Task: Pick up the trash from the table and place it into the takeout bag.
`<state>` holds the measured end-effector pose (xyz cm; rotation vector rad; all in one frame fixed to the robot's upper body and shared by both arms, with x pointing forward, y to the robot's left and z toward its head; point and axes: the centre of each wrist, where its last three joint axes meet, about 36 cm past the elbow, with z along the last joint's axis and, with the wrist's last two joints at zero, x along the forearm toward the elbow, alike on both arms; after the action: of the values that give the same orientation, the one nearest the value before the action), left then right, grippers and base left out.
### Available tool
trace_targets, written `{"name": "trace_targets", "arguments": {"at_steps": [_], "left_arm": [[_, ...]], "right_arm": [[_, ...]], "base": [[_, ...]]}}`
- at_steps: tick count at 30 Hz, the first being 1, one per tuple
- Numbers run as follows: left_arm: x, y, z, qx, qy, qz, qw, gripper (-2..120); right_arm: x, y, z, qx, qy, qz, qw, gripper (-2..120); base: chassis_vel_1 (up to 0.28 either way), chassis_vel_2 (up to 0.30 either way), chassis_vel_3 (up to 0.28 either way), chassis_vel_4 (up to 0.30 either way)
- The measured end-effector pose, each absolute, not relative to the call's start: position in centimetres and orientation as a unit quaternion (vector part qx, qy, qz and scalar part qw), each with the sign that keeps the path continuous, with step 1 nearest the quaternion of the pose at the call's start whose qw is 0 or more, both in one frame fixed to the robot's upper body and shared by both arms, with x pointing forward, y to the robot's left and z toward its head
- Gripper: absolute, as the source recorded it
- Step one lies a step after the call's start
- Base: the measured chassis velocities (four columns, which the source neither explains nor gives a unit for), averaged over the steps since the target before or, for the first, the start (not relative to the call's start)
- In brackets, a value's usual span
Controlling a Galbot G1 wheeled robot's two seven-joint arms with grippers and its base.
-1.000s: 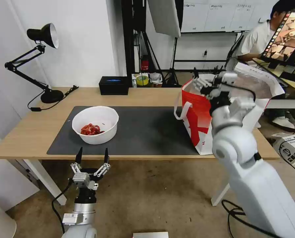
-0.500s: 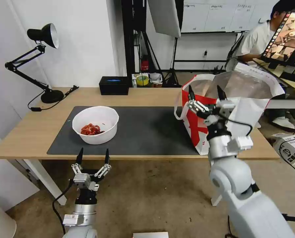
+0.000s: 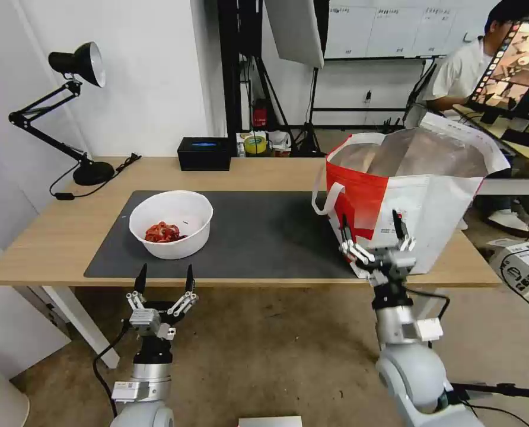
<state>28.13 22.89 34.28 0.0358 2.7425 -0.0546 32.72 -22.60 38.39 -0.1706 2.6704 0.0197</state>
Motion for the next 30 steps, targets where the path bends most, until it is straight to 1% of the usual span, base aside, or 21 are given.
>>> {"name": "trace_targets", "arguments": {"at_steps": [5, 8, 11, 24, 30], "left_arm": [[28.1, 22.9, 34.4, 0.013, 0.98, -0.019, 0.199, 100], [28.1, 22.9, 34.5, 0.012, 0.979, -0.02, 0.2, 100], [28.0, 23.0, 34.5, 0.012, 0.98, -0.019, 0.2, 100], [27.8, 22.9, 34.6, 0.013, 0.98, -0.019, 0.2, 100], [28.2, 23.0, 35.6, 0.001, 0.981, -0.019, 0.192, 100]], "right_arm": [[31.3, -22.4, 35.8, -0.062, 0.971, 0.004, 0.23, 100], [30.0, -22.1, 33.7, -0.056, 0.974, 0.006, 0.218, 100], [29.2, -22.0, 32.9, -0.054, 0.976, 0.006, 0.213, 100], [28.7, -22.3, 32.8, -0.047, 0.976, 0.004, 0.212, 100], [28.9, -22.3, 33.1, -0.047, 0.976, 0.004, 0.215, 100]], "base": [[0.0, 0.0, 0.0, 0.0], [0.0, 0.0, 0.0, 0.0], [0.0, 0.0, 0.0, 0.0], [0.0, 0.0, 0.0, 0.0], [0.0, 0.0, 0.0, 0.0]]}}
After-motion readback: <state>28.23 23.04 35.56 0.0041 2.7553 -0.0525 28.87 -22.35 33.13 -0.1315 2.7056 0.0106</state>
